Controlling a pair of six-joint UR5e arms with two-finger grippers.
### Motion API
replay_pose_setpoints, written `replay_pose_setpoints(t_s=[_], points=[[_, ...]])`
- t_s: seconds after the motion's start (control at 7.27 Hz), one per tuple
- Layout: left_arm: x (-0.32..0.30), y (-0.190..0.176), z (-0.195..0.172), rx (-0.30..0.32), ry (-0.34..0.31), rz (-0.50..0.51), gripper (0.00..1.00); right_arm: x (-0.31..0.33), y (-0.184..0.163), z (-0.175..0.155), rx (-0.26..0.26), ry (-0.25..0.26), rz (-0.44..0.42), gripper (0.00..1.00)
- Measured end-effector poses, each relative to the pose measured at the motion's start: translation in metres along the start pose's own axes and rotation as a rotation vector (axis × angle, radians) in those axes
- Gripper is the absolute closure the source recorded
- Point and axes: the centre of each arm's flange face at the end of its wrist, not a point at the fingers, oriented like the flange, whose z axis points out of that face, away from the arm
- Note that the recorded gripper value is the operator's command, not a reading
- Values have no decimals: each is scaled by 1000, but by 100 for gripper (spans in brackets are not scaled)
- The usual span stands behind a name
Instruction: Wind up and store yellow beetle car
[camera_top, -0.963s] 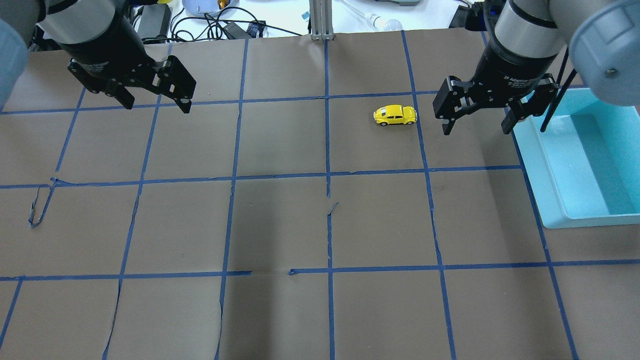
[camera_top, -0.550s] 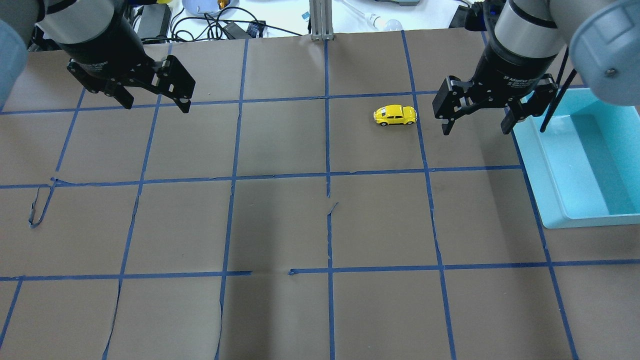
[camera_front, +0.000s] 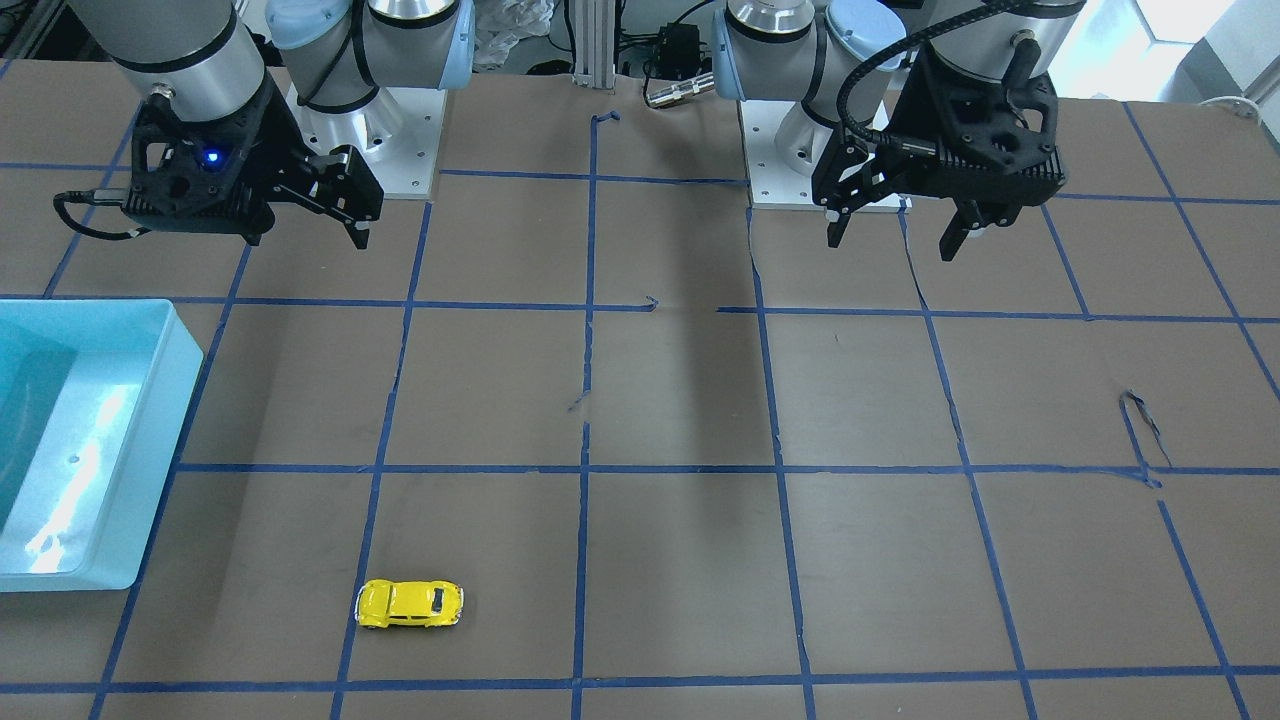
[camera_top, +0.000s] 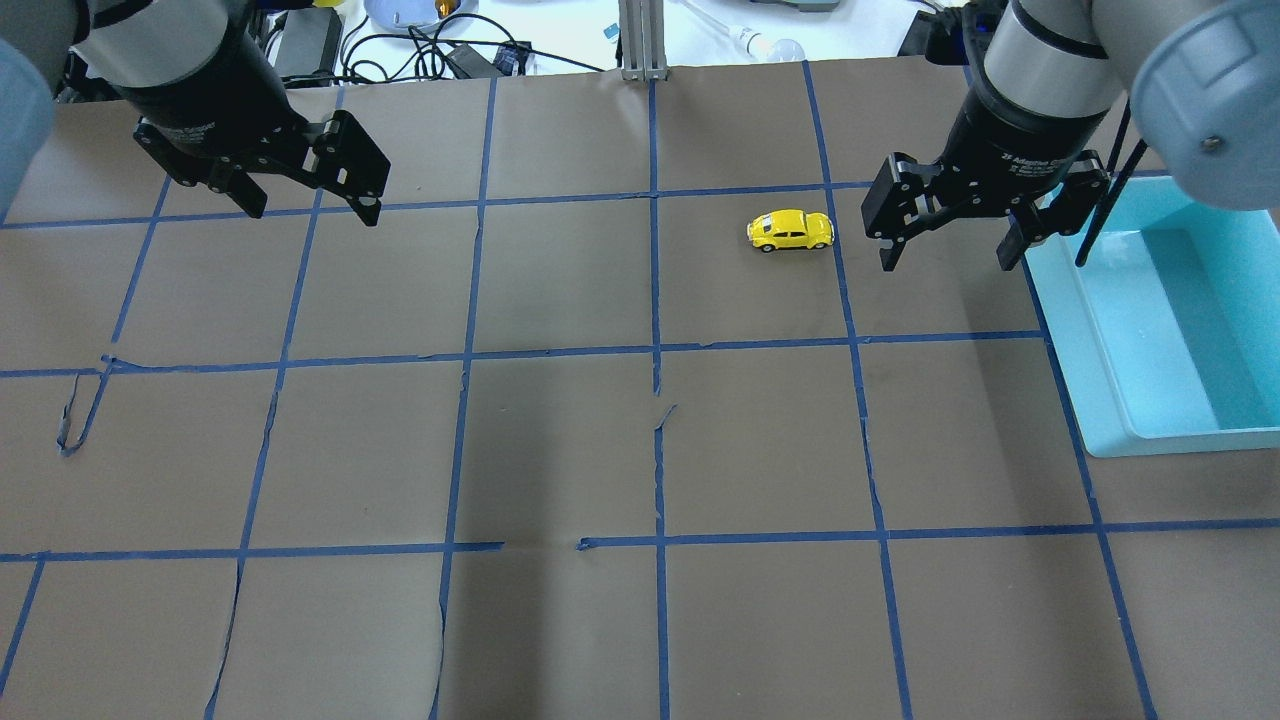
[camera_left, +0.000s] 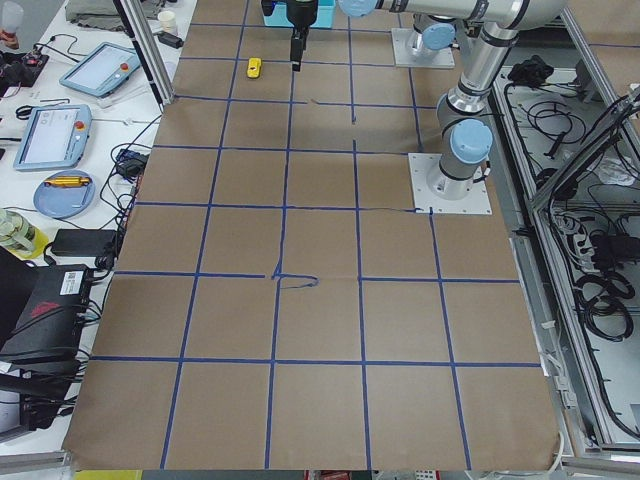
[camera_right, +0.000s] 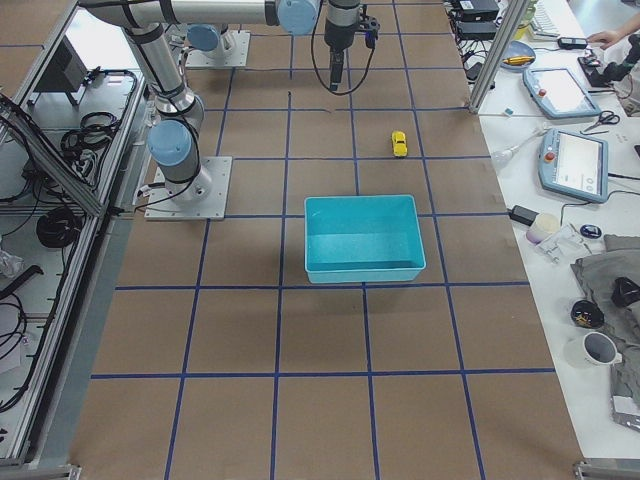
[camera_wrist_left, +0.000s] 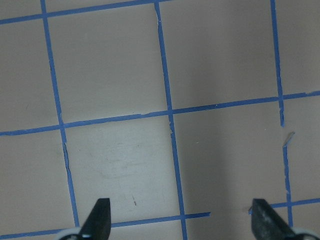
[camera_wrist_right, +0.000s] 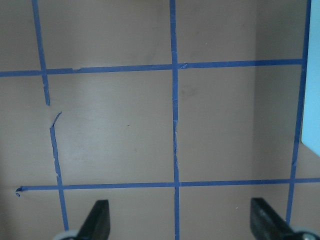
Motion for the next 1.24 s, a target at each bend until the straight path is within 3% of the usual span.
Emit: replay_pose_setpoints(t_s=[0.28,0.55,0.83,1.24], points=[[0,0,0,0,0,0,0,0,-1,0,6,-2,-3,0],[0,0,0,0,0,0,0,-1,-16,-1,78,-1,-54,0],[0,0,0,0,1,0,0,-2,-56,16,175,11,-187,0],[0,0,-1,1,0,0,0,-5,-115,59,281,58,-471,0]])
